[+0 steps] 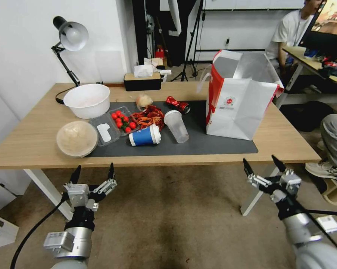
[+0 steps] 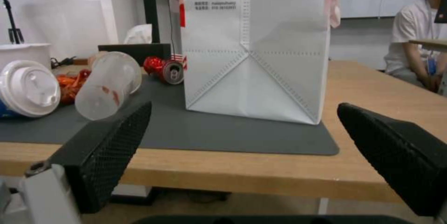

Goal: Pick up the food delivery bag from the floor and place it on the table.

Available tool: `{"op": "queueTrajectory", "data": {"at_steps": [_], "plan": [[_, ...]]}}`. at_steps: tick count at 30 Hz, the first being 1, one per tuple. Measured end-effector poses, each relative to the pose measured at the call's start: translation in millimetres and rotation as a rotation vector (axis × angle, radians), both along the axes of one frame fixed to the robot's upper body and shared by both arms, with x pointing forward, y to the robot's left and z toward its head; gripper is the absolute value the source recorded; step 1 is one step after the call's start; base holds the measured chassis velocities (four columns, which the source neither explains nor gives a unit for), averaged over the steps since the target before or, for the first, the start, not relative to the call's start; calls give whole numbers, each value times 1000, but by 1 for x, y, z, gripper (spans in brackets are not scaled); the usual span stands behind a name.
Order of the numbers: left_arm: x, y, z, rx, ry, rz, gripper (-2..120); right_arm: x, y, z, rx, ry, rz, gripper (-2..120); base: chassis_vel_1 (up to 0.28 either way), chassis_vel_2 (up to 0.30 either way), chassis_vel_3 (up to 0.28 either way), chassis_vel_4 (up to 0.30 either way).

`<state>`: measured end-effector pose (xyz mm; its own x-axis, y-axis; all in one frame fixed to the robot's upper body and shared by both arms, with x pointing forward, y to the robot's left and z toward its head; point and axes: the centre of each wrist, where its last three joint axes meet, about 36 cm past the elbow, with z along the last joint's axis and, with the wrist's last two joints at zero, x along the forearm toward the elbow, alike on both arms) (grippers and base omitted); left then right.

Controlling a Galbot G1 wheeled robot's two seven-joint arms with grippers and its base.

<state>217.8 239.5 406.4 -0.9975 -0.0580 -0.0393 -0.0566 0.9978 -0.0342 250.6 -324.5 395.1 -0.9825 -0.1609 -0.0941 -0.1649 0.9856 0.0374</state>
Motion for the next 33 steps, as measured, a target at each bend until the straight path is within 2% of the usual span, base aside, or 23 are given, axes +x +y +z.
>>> {"op": "queueTrajectory", "data": {"at_steps": [10,33], "plan": [[-8,6,-25,14,12,-28,100,8,4,-11,44,-9,-16,100,0,0,0,0],[-7,15,-30,21,9,-11,100,15,6,-16,66,-5,-16,100,0,0,0,0]]}}
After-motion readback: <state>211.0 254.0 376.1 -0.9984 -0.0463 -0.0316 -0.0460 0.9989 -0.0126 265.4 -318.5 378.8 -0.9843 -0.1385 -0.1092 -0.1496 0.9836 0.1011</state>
